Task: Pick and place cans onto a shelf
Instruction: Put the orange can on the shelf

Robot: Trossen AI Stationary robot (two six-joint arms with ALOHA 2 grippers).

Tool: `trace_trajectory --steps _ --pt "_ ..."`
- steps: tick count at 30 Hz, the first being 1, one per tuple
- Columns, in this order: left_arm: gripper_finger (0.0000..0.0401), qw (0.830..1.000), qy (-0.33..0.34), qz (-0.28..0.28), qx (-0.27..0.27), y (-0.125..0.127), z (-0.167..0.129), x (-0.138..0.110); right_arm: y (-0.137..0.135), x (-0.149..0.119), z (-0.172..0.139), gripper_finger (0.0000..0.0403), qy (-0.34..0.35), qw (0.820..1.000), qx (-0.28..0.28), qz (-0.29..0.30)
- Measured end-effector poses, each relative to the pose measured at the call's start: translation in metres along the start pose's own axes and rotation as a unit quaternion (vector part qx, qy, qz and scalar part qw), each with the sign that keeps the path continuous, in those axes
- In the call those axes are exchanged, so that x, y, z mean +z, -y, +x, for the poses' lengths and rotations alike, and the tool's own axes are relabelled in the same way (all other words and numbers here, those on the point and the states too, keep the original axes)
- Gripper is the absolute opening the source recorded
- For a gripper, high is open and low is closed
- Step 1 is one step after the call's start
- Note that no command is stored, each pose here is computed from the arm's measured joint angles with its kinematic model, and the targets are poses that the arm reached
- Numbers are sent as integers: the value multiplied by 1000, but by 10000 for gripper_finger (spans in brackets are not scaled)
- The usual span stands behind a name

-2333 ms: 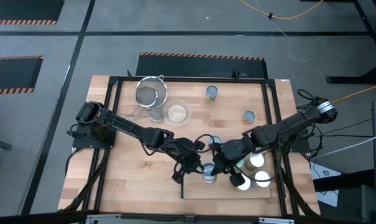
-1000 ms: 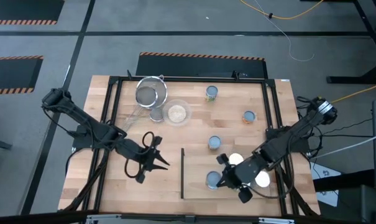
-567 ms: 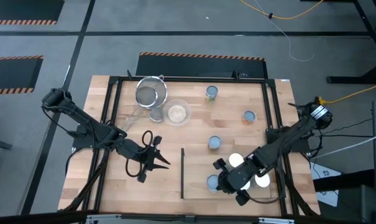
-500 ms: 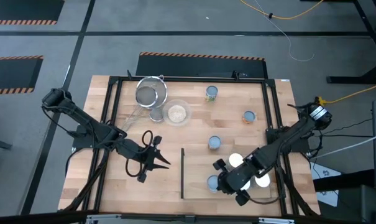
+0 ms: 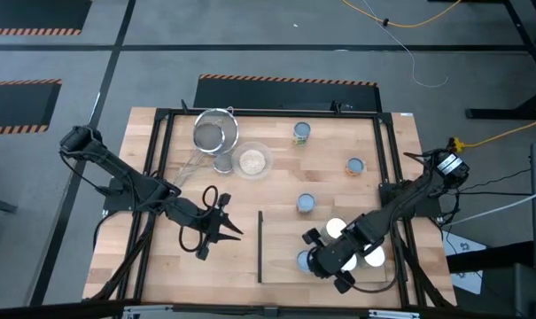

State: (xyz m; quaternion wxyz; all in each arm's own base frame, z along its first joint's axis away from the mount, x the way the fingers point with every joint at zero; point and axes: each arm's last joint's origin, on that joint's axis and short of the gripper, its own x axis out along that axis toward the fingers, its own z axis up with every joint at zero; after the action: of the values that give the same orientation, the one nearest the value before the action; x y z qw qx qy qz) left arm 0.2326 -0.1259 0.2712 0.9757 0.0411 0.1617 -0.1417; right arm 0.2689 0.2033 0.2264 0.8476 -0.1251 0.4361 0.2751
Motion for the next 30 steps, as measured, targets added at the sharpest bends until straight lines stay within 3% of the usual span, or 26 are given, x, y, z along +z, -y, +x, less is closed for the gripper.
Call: trace_trajectory --steps 30 --pt "66 1000 0 0 2 0 0 0 0 -6 0 33 -32 999 -2 2"
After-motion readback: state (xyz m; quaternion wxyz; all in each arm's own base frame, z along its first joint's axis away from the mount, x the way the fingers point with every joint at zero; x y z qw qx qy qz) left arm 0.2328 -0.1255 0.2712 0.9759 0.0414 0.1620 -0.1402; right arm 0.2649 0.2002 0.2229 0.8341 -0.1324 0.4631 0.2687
